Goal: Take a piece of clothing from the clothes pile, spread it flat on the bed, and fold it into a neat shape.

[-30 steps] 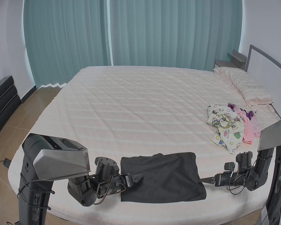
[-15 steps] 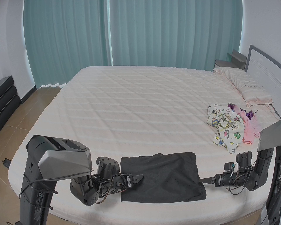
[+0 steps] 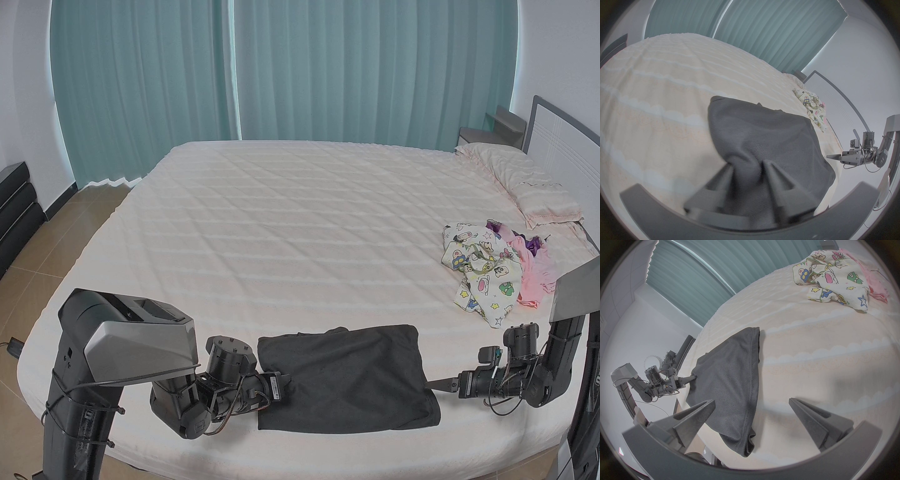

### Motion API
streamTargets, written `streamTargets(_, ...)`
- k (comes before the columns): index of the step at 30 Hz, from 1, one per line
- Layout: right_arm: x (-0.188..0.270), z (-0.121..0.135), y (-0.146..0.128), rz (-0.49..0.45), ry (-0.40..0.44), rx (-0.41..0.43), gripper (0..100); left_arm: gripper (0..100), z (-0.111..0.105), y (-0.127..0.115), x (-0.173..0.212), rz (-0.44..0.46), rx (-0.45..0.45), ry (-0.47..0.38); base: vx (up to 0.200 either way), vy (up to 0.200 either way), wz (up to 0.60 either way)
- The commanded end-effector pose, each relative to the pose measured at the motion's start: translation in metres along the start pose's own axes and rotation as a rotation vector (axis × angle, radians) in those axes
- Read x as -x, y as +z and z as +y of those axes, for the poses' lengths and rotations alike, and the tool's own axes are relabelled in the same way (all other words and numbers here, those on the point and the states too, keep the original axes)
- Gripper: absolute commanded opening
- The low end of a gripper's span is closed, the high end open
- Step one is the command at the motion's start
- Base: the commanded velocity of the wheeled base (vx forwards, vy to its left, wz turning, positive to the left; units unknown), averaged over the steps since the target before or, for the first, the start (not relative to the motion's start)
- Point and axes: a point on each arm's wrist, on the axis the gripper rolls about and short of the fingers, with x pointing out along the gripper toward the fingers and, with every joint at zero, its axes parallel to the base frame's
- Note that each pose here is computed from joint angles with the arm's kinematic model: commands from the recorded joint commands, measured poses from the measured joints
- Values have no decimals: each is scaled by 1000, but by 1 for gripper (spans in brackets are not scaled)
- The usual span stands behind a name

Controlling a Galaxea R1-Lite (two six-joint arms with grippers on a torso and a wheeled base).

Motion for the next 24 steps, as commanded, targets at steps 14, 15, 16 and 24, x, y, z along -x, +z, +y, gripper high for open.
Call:
streamTargets(14,0,0,1,-6,0,1,100,0,2,10,13,-70,65,90,0,0,0)
streamTargets(15,0,0,1,-6,0,1,100,0,3,9,14,-66,63,93,0,0,0)
streamTargets(16,0,0,1,-6,0,1,100,0,3,8,15,-65,63,94,0,0,0)
streamTargets(24,1,1,1,-6,1,3,100,0,7,12,24,-76,72,99,0,150,0)
